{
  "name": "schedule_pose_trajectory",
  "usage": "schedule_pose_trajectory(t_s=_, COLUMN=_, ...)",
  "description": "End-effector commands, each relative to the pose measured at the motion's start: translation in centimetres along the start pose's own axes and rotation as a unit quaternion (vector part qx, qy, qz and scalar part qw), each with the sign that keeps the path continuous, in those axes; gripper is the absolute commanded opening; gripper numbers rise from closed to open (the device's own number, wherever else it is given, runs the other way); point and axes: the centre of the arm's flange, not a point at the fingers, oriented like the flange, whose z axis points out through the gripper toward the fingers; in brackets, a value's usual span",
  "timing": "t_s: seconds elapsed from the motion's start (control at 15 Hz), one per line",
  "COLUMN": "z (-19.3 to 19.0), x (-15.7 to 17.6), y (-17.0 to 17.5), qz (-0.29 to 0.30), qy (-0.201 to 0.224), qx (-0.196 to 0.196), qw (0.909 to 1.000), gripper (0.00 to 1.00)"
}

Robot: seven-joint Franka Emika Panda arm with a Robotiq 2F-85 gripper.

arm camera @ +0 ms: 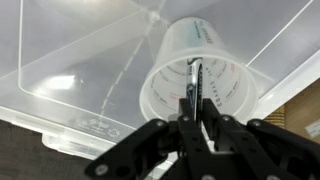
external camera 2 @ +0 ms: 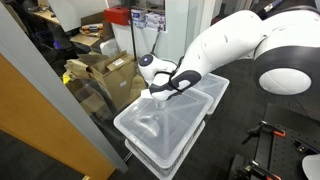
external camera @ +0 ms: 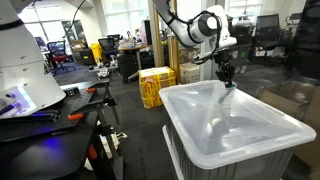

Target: Take the marker out of the cup and put it on the storage box

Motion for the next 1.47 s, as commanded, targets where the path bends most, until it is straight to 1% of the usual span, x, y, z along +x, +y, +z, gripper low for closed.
schedule_pose_trajectory(t_s=0.0, z=-0.6, x=0.5, y=-0.8, qz=0.0, qy=0.001, qx=-0.008, qw=1.0, gripper=0.04)
schedule_pose_trajectory(t_s=0.4, z=-3.7, x=-1.0, y=-0.6, qz=-0.007, qy=0.034, qx=-0.006, qw=0.9994, gripper=0.04)
schedule_pose_trajectory(t_s=0.8, z=-8.5, x=-2.6, y=0.2, qz=-0.002, qy=0.073, qx=-0.002, qw=0.9973, gripper=0.04)
schedule_pose_trajectory(t_s=1.07, z=-11.7, x=-2.6, y=1.9, qz=0.023, qy=0.108, qx=-0.002, qw=0.9939, gripper=0.04)
schedule_pose_trajectory(t_s=1.4, z=-15.1, x=-1.9, y=5.5, qz=0.073, qy=0.136, qx=0.008, qw=0.988, gripper=0.04)
